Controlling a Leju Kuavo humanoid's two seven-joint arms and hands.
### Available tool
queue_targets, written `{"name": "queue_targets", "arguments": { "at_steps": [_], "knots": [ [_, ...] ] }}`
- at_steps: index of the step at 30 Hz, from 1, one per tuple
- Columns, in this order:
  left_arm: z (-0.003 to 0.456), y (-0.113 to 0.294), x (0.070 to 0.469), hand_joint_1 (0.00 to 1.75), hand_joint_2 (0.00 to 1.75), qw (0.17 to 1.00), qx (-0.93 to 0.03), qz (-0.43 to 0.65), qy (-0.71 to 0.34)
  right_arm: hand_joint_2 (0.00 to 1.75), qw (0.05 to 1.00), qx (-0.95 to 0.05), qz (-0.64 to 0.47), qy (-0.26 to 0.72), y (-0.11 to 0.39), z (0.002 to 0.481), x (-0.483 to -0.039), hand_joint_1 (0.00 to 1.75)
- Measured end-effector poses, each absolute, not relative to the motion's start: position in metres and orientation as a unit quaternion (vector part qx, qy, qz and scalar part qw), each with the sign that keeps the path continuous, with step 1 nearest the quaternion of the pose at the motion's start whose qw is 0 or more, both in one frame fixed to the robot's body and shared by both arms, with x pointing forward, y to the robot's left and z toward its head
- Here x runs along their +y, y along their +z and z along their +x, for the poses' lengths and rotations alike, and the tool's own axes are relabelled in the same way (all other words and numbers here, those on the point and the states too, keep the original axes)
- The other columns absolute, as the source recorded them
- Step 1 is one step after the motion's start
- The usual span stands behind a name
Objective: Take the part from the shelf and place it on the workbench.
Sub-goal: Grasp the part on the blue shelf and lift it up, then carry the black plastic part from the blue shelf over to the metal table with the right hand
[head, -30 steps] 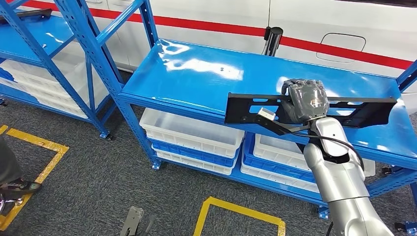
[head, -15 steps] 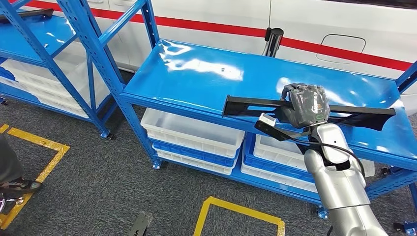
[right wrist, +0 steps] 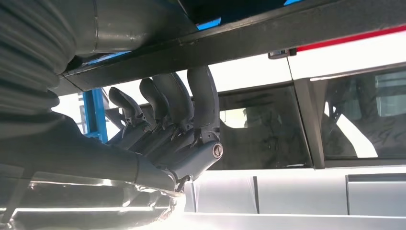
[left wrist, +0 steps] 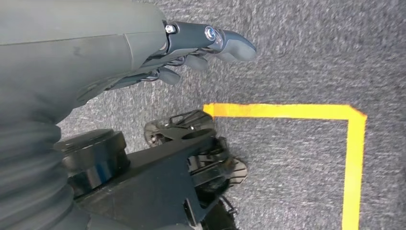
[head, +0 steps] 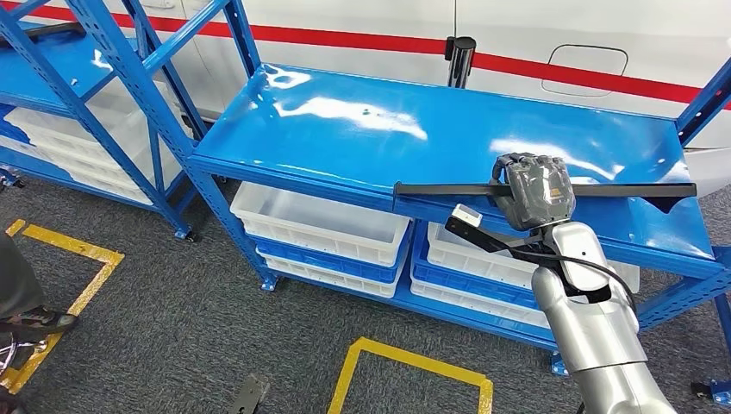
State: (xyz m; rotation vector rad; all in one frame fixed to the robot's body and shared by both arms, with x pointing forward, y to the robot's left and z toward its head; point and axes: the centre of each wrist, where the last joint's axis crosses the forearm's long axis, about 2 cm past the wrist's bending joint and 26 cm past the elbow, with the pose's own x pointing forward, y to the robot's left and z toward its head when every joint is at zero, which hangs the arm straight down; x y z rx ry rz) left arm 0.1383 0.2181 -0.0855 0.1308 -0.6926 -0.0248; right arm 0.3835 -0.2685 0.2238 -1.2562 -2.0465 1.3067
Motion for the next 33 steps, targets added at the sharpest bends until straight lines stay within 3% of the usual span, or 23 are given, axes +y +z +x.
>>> {"name": "queue_targets", "arguments": {
  "at_steps": [33],
  "knots": [
    [0.139, -0.085, 0.217, 0.00, 1.75, 0.945, -0.320, 0.064, -0.033, 1.75, 0.227, -0.702, -0.474, 0.481, 0.212, 0.377, -0.274, 1.57]
  ]
}}
